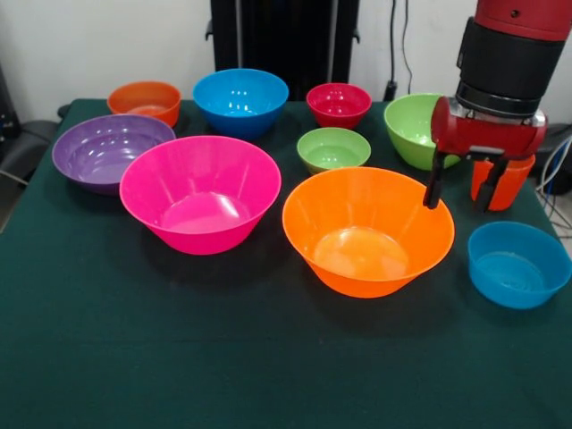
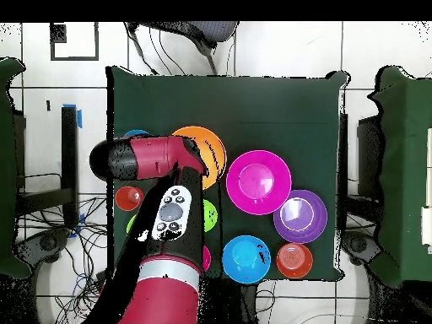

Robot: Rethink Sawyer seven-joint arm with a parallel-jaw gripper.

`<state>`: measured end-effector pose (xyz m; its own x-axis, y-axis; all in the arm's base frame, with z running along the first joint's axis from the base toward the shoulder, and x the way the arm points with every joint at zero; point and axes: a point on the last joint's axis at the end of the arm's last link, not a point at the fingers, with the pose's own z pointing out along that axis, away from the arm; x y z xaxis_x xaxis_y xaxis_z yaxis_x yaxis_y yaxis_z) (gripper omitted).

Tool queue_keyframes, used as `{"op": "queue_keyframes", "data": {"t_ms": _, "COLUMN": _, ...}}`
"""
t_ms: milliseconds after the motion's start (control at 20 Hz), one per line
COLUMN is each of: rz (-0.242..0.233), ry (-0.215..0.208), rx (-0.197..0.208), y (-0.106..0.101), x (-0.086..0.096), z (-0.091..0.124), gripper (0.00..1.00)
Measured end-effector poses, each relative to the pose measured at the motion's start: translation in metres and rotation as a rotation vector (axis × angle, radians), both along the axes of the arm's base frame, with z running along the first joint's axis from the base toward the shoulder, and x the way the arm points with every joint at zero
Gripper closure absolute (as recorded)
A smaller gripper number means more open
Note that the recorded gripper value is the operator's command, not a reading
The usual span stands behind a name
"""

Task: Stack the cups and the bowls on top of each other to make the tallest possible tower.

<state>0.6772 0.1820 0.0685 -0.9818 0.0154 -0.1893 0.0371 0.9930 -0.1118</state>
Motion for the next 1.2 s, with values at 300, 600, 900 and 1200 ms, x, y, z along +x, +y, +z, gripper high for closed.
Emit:
{"op": "queue_keyframes", "data": {"t_ms": 300, "rz": -0.008, "ry": 0.002, "rx": 0.006, "y": -0.004, "x": 0.002, "z": -0.001, "gripper": 0.00}}
{"op": "queue_keyframes", "data": {"t_ms": 600, "rz": -0.003, "ry": -0.016, "rx": 0.012, "y": -0.001, "x": 0.004, "z": -0.002, "gripper": 0.00}}
{"op": "queue_keyframes", "data": {"t_ms": 900, "rz": 0.003, "ry": -0.036, "rx": 0.017, "y": 0.002, "x": 0.006, "z": -0.003, "gripper": 0.00}}
{"op": "queue_keyframes", "data": {"t_ms": 1200, "rz": 0.009, "ry": -0.045, "rx": 0.024, "y": 0.006, "x": 0.006, "z": -0.009, "gripper": 0.00}}
